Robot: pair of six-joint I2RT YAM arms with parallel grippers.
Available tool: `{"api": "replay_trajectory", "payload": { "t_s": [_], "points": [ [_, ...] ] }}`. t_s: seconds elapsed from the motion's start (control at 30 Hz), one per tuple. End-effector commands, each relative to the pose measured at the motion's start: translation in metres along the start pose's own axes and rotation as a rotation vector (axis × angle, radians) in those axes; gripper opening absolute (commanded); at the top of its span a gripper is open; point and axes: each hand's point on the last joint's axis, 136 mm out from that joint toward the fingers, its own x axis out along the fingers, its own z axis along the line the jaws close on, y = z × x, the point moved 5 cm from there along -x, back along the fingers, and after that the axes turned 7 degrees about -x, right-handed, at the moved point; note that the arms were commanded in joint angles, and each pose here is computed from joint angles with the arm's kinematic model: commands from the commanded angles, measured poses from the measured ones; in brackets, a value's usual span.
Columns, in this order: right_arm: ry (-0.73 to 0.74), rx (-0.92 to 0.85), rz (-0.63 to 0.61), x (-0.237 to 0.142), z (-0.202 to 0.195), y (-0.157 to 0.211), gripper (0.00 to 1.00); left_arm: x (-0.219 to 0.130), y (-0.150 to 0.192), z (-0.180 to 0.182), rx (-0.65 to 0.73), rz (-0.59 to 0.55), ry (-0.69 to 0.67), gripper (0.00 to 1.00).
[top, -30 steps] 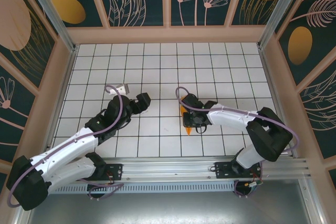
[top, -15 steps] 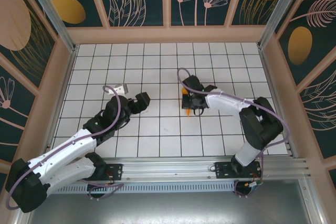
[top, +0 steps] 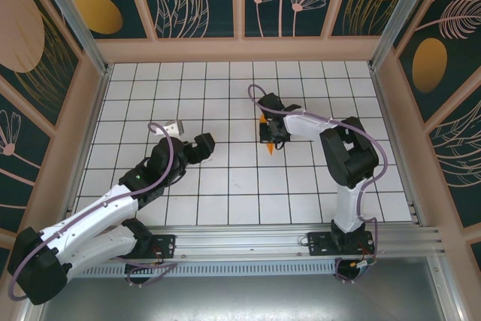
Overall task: Fold a paper plane with a square sheet of paper (fold left side to right side)
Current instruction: Place the paper plane at the center of the table, then reset both arms
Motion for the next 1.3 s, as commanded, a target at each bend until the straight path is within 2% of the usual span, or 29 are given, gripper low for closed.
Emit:
{"api": "replay_trajectory", "payload": {
  "t_s": [0.0,0.13,0.37,0.53,0.63,0.77,0.83,0.93,1.0,1.1,1.27],
  "points": [
    [0.0,-0.028,0.02,-0.009,0.001,-0.001,0.11,-0.001,-0.004,0.001,0.028,-0.011,-0.028,0.94],
    [-0.003,-0.023,-0.043,-0.04,-0.001,-0.008,0.26,-0.002,-0.014,-0.006,0.05,-0.032,-0.042,0.98],
    [0.017,-0.021,-0.15,-0.106,-0.012,-0.007,0.46,0.002,-0.038,-0.016,0.059,-0.057,-0.043,0.99],
    [0.019,0.054,-0.375,-0.151,-0.051,-0.013,0.67,0.01,-0.071,0.004,0.025,-0.098,-0.073,0.99],
    [0.01,0.122,-0.547,-0.169,-0.083,-0.018,0.74,0.01,-0.098,0.025,0.02,-0.164,-0.132,0.99],
    [0.084,0.227,-0.706,-0.175,-0.131,-0.015,0.84,0.006,-0.133,0.062,0.043,-0.277,-0.282,0.99],
    [0.145,0.303,-0.752,-0.17,-0.16,-0.009,0.87,0.005,-0.145,0.083,0.028,-0.324,-0.334,0.99],
    [0.239,0.322,-0.827,-0.156,-0.189,0.006,0.93,0.002,-0.156,0.109,0.034,-0.416,-0.413,0.99],
    [0.319,0.343,-0.906,-0.148,-0.204,0.019,0.99,-0.004,-0.159,0.122,0.088,-0.516,-0.476,0.99],
    [0.342,0.354,-0.997,-0.142,-0.217,0.031,0.99,-0.014,-0.156,0.14,0.146,-0.644,-0.549,0.99],
    [0.37,0.27,-1.086,-0.13,-0.221,0.036,0.99,-0.017,-0.141,0.156,0.285,-0.728,-0.573,0.99]
  ]
}}
